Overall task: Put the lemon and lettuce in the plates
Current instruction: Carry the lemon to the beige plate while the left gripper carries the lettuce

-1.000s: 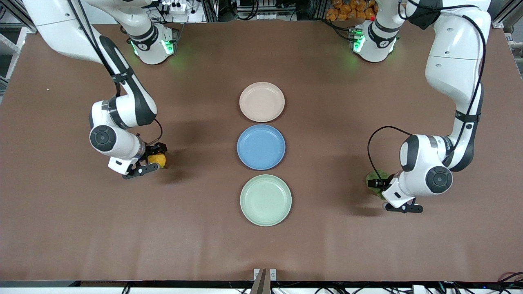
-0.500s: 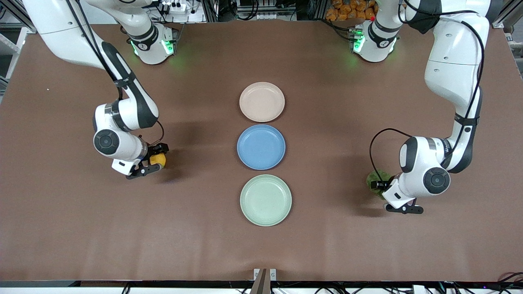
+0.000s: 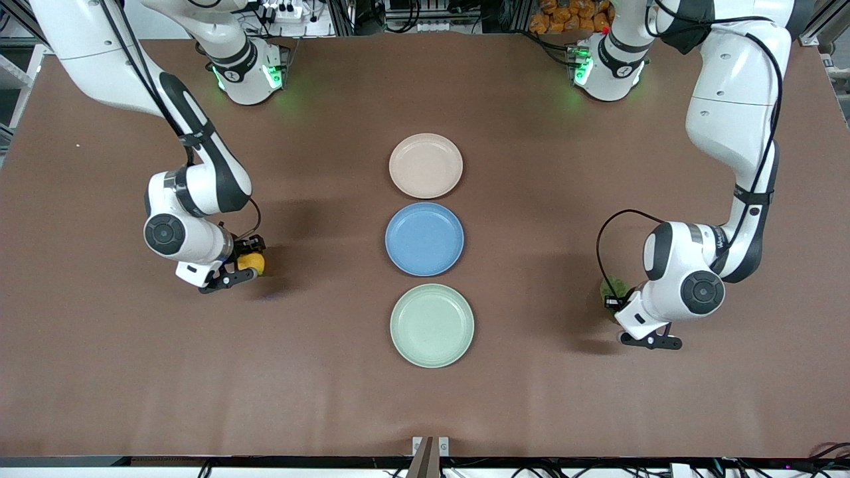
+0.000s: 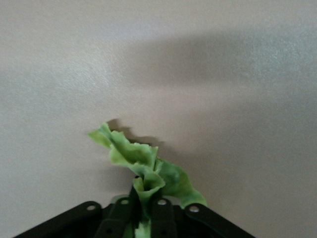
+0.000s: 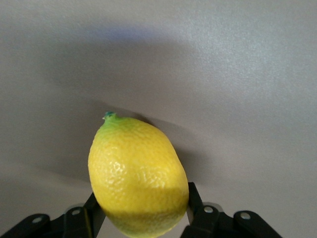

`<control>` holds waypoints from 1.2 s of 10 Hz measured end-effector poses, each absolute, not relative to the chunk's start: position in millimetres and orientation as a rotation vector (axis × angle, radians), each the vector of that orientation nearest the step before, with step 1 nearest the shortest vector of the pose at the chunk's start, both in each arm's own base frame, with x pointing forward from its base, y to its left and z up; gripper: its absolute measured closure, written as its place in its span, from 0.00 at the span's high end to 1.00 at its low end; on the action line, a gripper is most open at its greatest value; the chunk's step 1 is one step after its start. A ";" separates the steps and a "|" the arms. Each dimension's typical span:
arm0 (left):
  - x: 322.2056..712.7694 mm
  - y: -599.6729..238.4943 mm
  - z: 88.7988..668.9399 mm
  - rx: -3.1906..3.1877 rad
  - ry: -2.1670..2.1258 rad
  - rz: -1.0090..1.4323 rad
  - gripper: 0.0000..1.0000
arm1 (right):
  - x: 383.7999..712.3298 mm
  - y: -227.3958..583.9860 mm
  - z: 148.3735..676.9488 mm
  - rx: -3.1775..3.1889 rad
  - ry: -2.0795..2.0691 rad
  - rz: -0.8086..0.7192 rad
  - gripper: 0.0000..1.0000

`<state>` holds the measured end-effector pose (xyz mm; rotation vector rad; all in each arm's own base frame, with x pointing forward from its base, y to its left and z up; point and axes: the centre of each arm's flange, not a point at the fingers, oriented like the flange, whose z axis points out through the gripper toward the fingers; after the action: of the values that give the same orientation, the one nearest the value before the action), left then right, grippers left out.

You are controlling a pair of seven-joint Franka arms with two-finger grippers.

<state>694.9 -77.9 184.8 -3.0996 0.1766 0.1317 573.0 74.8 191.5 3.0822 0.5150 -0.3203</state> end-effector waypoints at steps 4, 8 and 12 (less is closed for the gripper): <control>707.4 -98.7 230.5 -3.107 0.217 0.008 0.04 | 575.5 122.2 245.9 3.267 0.434 -0.430 0.67; 706.3 -143.3 298.2 -3.161 0.278 -0.130 0.04 | 543.4 238.2 293.7 3.338 0.241 -0.499 0.67; 694.3 -218.4 336.5 -3.336 0.250 -0.226 0.04 | 477.6 365.8 303.9 3.271 -0.135 -0.566 0.67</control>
<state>694.3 -218.4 336.5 -3.3363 0.2495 -0.2258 477.6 365.8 303.9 3.2713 -0.1353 -0.5655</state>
